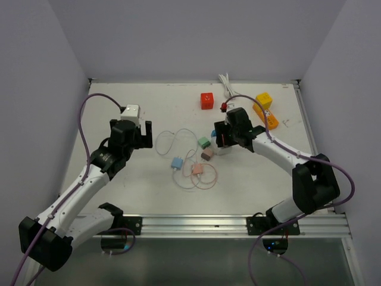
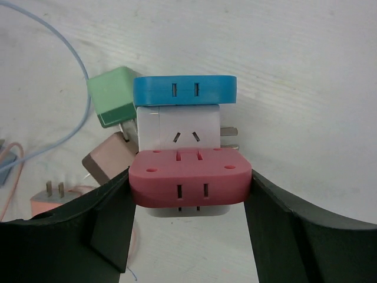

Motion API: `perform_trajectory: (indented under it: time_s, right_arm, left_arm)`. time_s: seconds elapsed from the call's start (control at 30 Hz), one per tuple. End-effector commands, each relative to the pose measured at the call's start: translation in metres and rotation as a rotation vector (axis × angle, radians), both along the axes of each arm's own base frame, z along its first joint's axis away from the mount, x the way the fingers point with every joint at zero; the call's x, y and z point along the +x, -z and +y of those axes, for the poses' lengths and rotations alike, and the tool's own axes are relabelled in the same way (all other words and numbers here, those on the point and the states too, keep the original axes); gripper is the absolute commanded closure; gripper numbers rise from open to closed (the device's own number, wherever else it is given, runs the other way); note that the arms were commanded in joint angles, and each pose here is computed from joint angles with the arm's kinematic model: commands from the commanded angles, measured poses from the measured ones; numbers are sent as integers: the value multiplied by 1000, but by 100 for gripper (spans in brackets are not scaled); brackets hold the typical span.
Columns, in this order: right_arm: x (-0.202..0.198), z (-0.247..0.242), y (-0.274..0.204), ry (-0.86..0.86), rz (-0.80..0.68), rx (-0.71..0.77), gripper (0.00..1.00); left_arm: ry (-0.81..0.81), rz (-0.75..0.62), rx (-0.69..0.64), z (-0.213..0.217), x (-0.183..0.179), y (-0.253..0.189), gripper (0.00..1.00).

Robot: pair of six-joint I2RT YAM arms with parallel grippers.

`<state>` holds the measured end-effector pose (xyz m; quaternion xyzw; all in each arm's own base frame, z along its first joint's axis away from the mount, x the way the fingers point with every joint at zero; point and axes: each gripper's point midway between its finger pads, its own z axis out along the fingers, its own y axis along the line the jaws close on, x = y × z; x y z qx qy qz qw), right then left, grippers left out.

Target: Pull the plug off the socket

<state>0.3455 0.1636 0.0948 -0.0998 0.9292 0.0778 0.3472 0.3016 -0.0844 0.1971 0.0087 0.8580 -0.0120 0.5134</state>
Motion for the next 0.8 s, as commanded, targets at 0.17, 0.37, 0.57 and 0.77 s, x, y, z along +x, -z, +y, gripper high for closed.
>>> perform_trajectory:
  time_s: [0.17, 0.37, 0.57, 0.77]
  right_arm:
    - [5, 44, -34, -181, -82, 45, 92]
    - [5, 54, -63, -258, -136, 76, 99]
    - [-3, 69, -73, -317, -169, 149, 100]
    - [-8, 87, -97, -354, -236, 249, 100]
  left_arm:
    - [59, -5, -4, -11, 9, 5, 1]
    - [110, 3, -19, -21, 9, 8, 1]
    - [141, 24, -36, -28, 9, 13, 0]
    - [141, 52, -124, -42, 14, 10, 0]
